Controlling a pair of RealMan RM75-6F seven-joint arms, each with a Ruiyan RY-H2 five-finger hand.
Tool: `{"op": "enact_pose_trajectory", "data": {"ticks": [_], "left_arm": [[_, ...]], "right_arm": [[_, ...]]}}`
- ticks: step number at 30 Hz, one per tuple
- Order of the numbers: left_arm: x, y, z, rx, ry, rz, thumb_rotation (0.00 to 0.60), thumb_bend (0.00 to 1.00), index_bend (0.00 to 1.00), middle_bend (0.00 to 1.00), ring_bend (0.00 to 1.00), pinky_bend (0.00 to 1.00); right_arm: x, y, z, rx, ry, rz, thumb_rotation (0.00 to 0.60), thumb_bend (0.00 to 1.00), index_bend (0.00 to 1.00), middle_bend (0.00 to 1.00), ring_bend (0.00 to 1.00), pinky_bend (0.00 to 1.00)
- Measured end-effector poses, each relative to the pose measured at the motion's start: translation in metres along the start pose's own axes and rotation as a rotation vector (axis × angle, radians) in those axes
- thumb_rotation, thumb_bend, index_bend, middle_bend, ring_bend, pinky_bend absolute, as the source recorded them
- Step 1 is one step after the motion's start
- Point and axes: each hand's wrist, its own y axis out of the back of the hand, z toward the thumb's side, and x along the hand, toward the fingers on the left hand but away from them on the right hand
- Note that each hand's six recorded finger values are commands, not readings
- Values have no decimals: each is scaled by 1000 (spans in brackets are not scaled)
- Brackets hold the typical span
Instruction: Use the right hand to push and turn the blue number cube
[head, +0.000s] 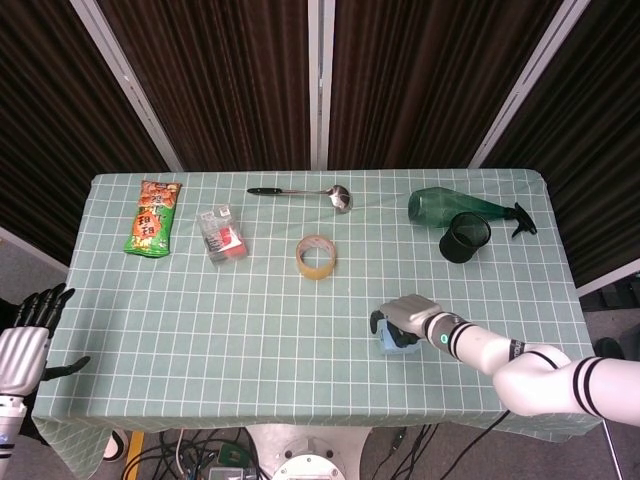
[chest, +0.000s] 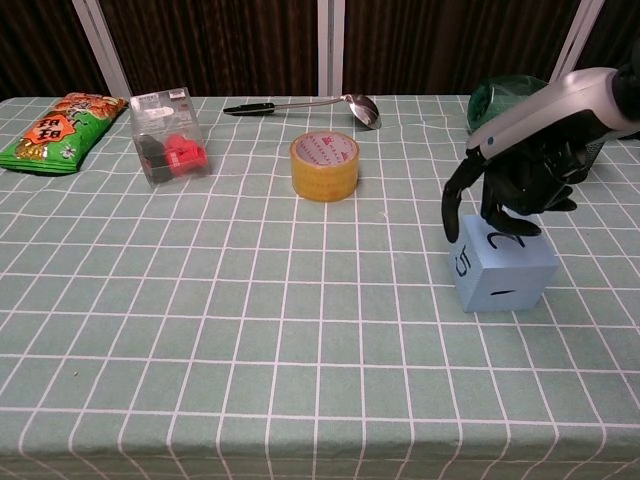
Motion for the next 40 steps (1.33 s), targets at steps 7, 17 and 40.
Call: {"op": "enact_pose_trajectory", "data": {"ticks": [7, 17, 40], "left_arm": [[1, 3, 1, 1, -2, 7, 600, 0, 46, 0, 0, 5], [1, 9, 15, 10, -10, 38, 600, 0, 46, 0, 0, 5], [-1, 9, 30, 46, -24, 53, 600, 0, 46, 0, 0, 5]], "right_arm": [[32, 3, -27, -22, -23, -165, 600, 1000, 227, 1000, 838, 709], [115, -31, -113, -37, -235, -523, 600, 760, 233, 753, 589, 615], [176, -171, -205, 16, -513, -1071, 600, 0, 0, 0, 0, 0]]}}
